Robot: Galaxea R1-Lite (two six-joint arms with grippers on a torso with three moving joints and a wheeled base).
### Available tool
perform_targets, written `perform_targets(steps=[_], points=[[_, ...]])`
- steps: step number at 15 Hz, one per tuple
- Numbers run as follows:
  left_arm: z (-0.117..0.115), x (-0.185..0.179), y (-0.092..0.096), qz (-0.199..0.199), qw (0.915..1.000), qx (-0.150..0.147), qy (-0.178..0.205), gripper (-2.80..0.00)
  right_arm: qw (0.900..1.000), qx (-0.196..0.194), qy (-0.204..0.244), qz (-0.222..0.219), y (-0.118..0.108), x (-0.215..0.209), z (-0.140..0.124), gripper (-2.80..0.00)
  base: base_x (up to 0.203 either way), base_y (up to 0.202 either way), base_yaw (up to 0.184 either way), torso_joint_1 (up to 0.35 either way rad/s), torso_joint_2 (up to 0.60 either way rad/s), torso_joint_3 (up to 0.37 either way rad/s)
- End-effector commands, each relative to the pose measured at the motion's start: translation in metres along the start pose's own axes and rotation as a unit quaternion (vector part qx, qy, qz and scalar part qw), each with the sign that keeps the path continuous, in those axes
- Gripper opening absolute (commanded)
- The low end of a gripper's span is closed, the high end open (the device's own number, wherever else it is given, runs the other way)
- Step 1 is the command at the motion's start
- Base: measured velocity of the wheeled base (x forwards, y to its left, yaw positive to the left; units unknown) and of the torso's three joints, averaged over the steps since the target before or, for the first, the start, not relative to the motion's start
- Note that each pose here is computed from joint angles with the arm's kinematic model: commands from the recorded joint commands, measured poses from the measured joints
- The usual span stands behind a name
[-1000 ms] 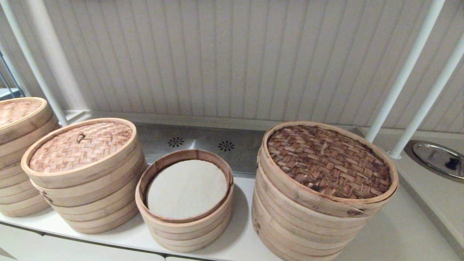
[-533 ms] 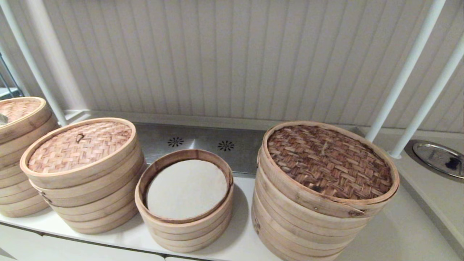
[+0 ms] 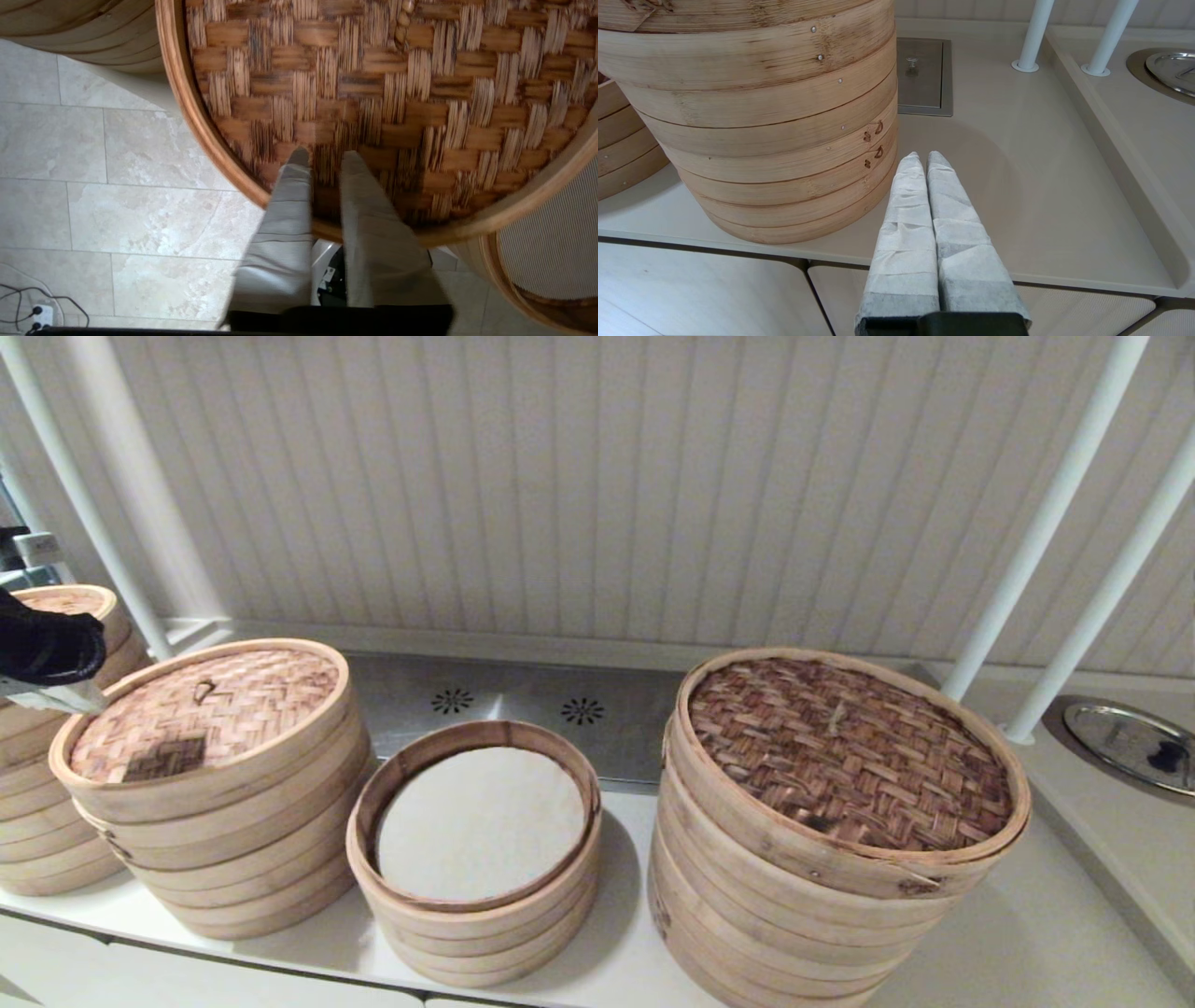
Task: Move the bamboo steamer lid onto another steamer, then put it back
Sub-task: Pick up the steamer
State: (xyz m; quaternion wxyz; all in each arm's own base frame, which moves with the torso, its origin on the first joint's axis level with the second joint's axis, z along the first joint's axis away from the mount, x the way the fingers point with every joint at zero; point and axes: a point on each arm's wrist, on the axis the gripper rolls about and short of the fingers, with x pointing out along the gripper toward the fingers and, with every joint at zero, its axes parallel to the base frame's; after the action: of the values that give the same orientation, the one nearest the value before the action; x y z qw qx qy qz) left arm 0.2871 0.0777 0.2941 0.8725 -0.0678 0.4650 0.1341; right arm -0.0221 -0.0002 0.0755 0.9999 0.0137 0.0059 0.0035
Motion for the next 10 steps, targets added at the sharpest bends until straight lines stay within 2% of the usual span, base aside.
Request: perform_targets(steps=[1,4,10], points=[[0.010,0.023,-0.001,0.000,0.9998,0.000,0.018,0.00,1.000,0.000,0.000,0.000,0.000,0.000,0.000,-2.80,0.000,0.000,0.000,0.000,0.00,0.000],[0.017,0.034,-0.003,-0.002,1.0000,0.002,0.005,0.00,1.000,0.000,0.000,0.000,0.000,0.000,0.000,-2.80,0.000,0.000,0.000,0.000,0.00,0.000],[0.029,0.066,-0.031,-0.020,0.9992,0.031,-0.015,0.00,1.000,0.000,0.001,0.000,0.000,0.000,0.000,-2.80,0.000,0.000,0.000,0.000,0.00,0.000]])
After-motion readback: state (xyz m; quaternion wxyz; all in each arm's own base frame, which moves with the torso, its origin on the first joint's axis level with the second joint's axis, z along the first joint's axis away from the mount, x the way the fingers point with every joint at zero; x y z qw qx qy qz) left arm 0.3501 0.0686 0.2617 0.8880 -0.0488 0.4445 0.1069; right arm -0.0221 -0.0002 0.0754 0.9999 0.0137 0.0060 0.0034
